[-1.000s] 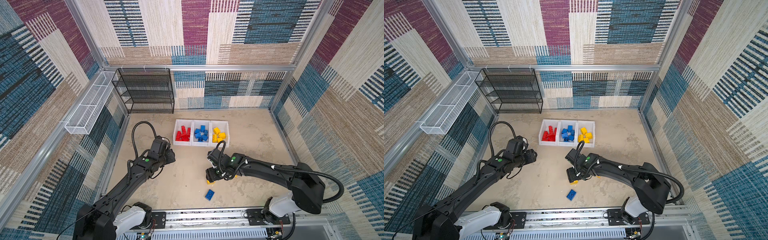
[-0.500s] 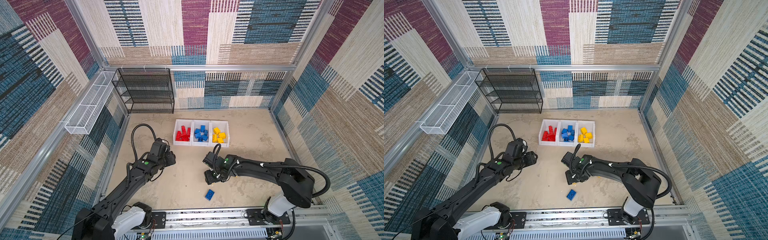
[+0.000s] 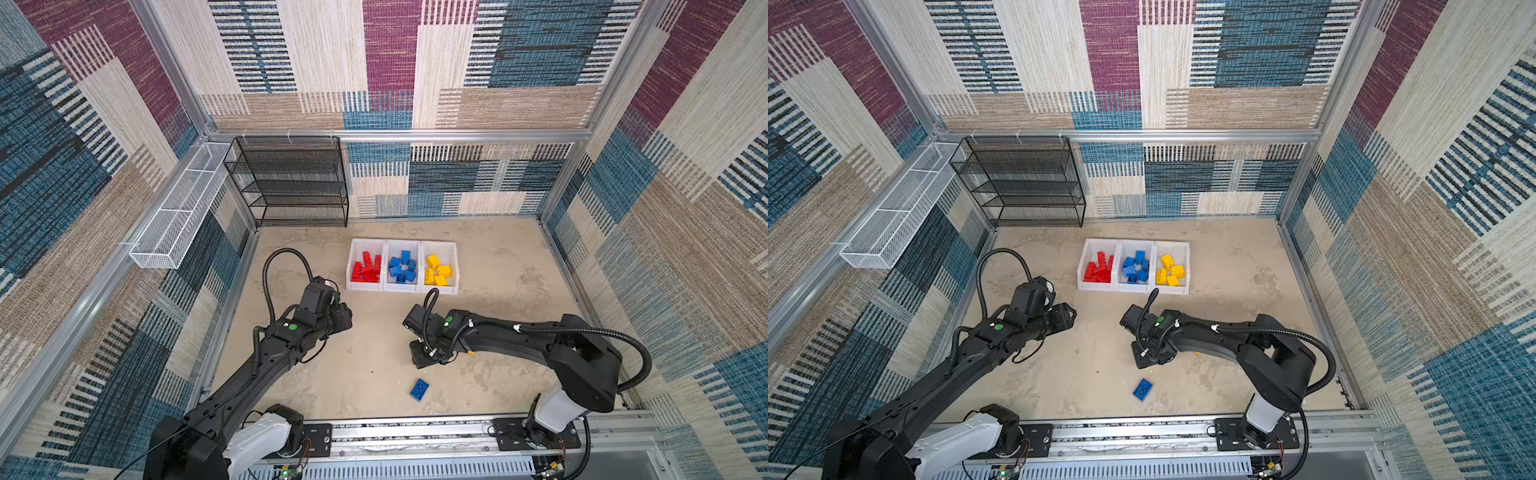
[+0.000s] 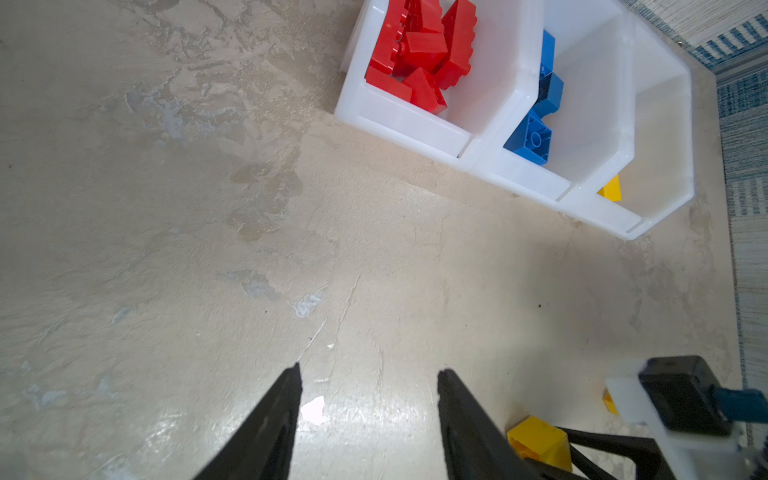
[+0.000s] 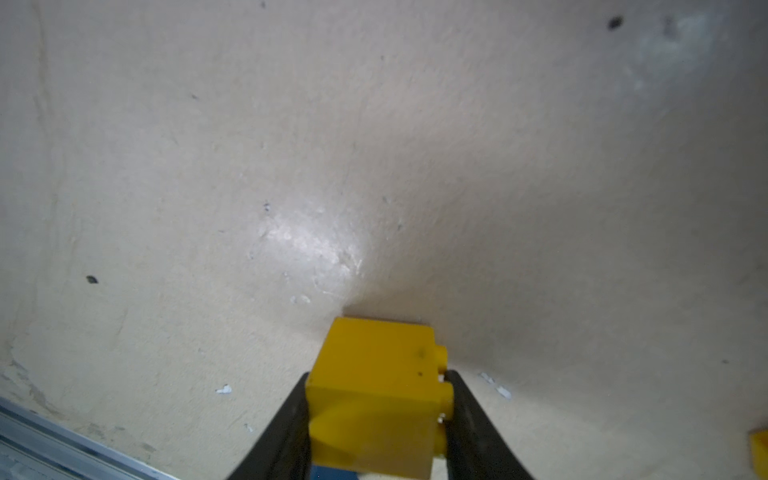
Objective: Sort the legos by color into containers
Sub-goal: 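Carry the yellow brick with the right gripper into the yellow bin and release, then reach the left gripper to the blue brick and grasp it while the right withdraws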
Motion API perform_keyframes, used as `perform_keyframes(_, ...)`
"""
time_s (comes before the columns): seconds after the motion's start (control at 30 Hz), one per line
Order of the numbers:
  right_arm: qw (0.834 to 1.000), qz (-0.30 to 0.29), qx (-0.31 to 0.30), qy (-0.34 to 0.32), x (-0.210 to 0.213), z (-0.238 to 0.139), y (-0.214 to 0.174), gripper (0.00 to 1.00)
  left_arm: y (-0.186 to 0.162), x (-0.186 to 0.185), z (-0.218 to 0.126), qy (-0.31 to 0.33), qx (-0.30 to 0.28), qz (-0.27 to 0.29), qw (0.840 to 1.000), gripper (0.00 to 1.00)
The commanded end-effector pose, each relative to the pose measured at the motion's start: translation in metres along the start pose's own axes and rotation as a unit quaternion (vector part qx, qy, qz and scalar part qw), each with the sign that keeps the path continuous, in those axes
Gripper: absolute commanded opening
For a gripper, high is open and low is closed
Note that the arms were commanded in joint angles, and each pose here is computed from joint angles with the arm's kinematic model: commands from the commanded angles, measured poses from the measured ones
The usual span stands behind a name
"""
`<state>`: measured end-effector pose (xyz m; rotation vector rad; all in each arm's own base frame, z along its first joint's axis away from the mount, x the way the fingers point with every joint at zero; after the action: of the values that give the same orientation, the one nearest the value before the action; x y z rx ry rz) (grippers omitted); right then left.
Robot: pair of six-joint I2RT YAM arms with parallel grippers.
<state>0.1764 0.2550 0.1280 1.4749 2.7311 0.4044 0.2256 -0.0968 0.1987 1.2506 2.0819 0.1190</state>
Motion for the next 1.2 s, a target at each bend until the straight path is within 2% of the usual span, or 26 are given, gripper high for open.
perform_keyframes(0.0, 1.000, -0.006, -0.026, -0.006, 0.001, -0.012, 0.010, 0.43, 0.001, -0.001, 0.000, -0.004, -0.005, -0.007, 1.000, 0.57)
perform_keyframes(0.2, 0.995, -0.017, -0.094, -0.029, -0.027, -0.055, 0.055, 0.43, 0.001, -0.002, 0.000, -0.008, -0.002, -0.007, 1.000, 0.57)
perform_keyframes(0.4, 0.980, 0.006, -0.174, -0.092, -0.106, -0.093, 0.122, 0.44, -0.001, -0.004, -0.001, -0.015, 0.008, -0.007, 1.000, 0.57)
perform_keyframes(0.63, 0.974, 0.030, -0.187, -0.121, -0.172, -0.076, 0.170, 0.44, -0.010, -0.006, 0.001, -0.015, 0.021, 0.000, 1.000, 0.57)
perform_keyframes(0.93, 0.971, 0.063, -0.188, -0.134, -0.217, -0.056, 0.192, 0.46, -0.025, -0.012, 0.003, -0.013, 0.036, 0.025, 0.999, 0.57)
perform_keyframes(1.17, 0.971, 0.065, -0.193, -0.128, -0.224, -0.057, 0.200, 0.65, -0.035, -0.016, 0.005, -0.009, 0.046, 0.041, 0.998, 0.57)
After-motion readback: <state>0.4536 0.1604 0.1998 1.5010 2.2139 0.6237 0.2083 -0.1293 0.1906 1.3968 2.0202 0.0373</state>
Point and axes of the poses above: each gripper's point midway between its finger pads, its own z axis out along the fingers, its own x axis along the line the jaws close on, y = z × x, the point moved 9 cm from there along -z, back along the fingers, and after that the axes turned 15 degrees about -z, right-handed, at the moved point
